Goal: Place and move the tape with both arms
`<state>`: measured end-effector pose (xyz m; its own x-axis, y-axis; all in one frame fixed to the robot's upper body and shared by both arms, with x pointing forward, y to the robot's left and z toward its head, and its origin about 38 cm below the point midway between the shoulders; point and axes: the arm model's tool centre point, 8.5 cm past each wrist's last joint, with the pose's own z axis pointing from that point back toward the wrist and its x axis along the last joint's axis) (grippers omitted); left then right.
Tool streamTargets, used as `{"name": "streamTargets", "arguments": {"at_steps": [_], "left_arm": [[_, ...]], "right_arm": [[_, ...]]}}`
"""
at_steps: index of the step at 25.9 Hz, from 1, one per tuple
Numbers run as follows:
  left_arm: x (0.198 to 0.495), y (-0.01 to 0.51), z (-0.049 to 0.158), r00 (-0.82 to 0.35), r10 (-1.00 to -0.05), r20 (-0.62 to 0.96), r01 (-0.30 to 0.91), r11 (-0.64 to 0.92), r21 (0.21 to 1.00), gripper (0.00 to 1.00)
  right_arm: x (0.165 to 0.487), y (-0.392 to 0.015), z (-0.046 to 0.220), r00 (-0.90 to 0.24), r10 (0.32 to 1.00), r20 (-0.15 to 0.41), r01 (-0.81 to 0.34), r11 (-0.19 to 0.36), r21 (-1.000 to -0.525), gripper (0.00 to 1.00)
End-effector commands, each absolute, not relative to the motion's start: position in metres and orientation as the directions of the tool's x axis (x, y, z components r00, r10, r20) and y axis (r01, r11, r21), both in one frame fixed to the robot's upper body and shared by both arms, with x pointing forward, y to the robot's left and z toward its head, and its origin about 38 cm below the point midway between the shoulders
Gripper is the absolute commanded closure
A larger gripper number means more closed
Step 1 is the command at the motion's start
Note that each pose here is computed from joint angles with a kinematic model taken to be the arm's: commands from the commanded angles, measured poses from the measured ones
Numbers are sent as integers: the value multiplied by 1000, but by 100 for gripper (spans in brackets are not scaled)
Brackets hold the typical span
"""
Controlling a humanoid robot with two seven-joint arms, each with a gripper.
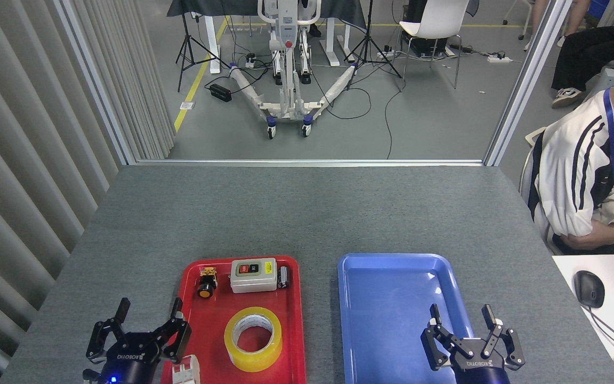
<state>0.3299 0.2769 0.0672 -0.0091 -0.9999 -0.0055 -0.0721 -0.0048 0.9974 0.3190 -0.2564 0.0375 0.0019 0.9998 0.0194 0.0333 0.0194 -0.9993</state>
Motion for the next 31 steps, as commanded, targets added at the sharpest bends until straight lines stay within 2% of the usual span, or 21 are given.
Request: {"name": "streamTargets", "arguments": {"at_steps": [1, 4, 6, 8, 11, 14, 17, 21, 23, 27, 29, 31], "left_arm": [[323, 270, 71, -29, -1000, -2, -77, 0, 997, 0], [326, 267, 79, -33, -999, 6, -95, 9, 995, 0], [334, 264, 81, -44, -999, 17, -45, 19, 999, 0], [345, 261, 76, -52, -998, 22, 114, 16, 993, 0], [363, 249, 75, -126, -992, 8, 415, -45, 909, 0], [379, 233, 82, -271, -962, -33, 548, -182, 817, 0], [386, 215, 80, -370, -928, -39, 560, -256, 788, 0], [394, 220, 88, -366, -930, 41, 593, -199, 780, 0], [395, 223, 86, -320, -943, 93, 661, -152, 734, 0], [403, 219, 75, -336, -940, 62, 770, -236, 593, 0], [408, 218, 70, -341, -939, 55, 792, -255, 554, 0], [414, 215, 72, -340, -939, 58, 795, -254, 551, 0]], "right_arm": [[319, -255, 38, -1, 1000, 21, 34, 21, -999, 0], [319, -254, 37, -8, 1000, 22, 33, 23, -999, 0], [319, -254, 37, -8, 1000, 24, 33, 24, -999, 0], [319, -254, 37, -8, 1000, 22, 33, 23, -999, 0], [318, -253, 37, -8, 1000, 24, 31, 24, -999, 0], [318, -253, 37, -8, 1000, 24, 31, 24, -999, 0], [319, -253, 37, -10, 1000, 23, 33, 23, -999, 0], [318, -253, 37, -10, 1000, 21, 31, 21, -999, 0], [319, -253, 37, -10, 1000, 21, 33, 21, -999, 0], [319, -253, 37, -12, 1000, 18, 33, 19, -999, 0], [319, -253, 37, -12, 1000, 18, 33, 19, -999, 0], [319, -253, 37, -13, 1000, 20, 33, 20, -999, 0]]}}
